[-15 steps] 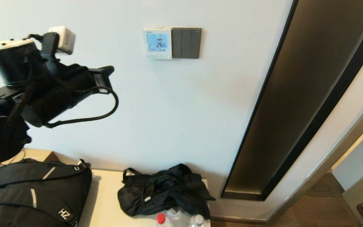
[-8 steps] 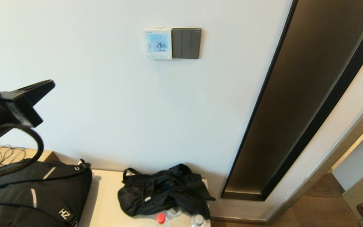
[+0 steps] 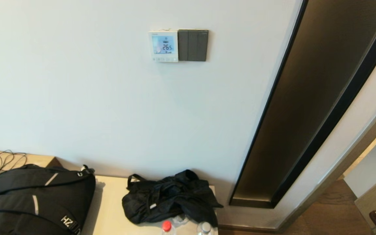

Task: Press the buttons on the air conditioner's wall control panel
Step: Turn off the central air conditioner

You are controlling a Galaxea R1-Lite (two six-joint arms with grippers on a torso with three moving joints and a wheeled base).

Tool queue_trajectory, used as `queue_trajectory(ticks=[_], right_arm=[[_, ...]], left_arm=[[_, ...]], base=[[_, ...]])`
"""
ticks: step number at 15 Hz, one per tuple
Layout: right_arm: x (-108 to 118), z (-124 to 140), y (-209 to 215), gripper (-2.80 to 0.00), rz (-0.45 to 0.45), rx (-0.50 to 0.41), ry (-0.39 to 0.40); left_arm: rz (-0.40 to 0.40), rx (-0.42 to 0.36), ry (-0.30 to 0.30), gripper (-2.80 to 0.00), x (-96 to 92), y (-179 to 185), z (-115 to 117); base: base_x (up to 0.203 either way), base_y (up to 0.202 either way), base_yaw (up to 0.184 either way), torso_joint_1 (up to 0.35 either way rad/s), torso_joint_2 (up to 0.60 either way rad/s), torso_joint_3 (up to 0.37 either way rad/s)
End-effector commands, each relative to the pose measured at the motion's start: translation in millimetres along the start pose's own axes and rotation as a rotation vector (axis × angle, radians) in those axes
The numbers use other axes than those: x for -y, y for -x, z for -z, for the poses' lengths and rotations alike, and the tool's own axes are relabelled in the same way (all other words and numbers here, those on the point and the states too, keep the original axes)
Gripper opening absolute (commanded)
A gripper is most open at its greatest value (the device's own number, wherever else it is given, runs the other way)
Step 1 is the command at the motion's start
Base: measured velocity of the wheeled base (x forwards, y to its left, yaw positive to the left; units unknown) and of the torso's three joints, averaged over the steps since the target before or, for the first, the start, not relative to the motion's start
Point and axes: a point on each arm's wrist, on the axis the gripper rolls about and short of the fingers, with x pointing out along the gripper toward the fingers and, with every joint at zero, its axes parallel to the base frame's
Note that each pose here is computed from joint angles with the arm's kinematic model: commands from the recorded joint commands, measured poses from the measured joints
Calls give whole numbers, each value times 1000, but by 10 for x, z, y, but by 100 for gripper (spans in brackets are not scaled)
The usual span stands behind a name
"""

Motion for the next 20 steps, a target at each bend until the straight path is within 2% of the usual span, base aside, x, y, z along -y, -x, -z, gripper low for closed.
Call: queue_trajectory(ticks=[1, 3, 5, 9, 14, 20], right_arm=[[0, 0, 0, -280, 0, 0, 0], [0, -1, 0, -280, 0, 1, 0], [0, 0, -1, -280, 0, -1, -2], [0, 0, 0, -280, 0, 0, -3], [0, 0, -1, -280, 0, -2, -2], [0, 0, 0, -280, 0, 0, -2]], left_arm=[[-23, -30, 1, -280, -14, 416, 192], [-94, -66, -6, -280, -27, 478, 318], [-145, -58, -28, -280, -32, 501, 400], [-153, -89, -29, -280, -50, 499, 640], [-225, -138, -28, -280, -69, 544, 992], [-227, -150, -24, -280, -73, 567, 1098]], base=[[0, 0, 0, 0, 0, 0], [0, 0, 0, 0, 0, 0], [0, 0, 0, 0, 0, 0], [0, 0, 0, 0, 0, 0], [0, 0, 0, 0, 0, 0], [0, 0, 0, 0, 0, 0]])
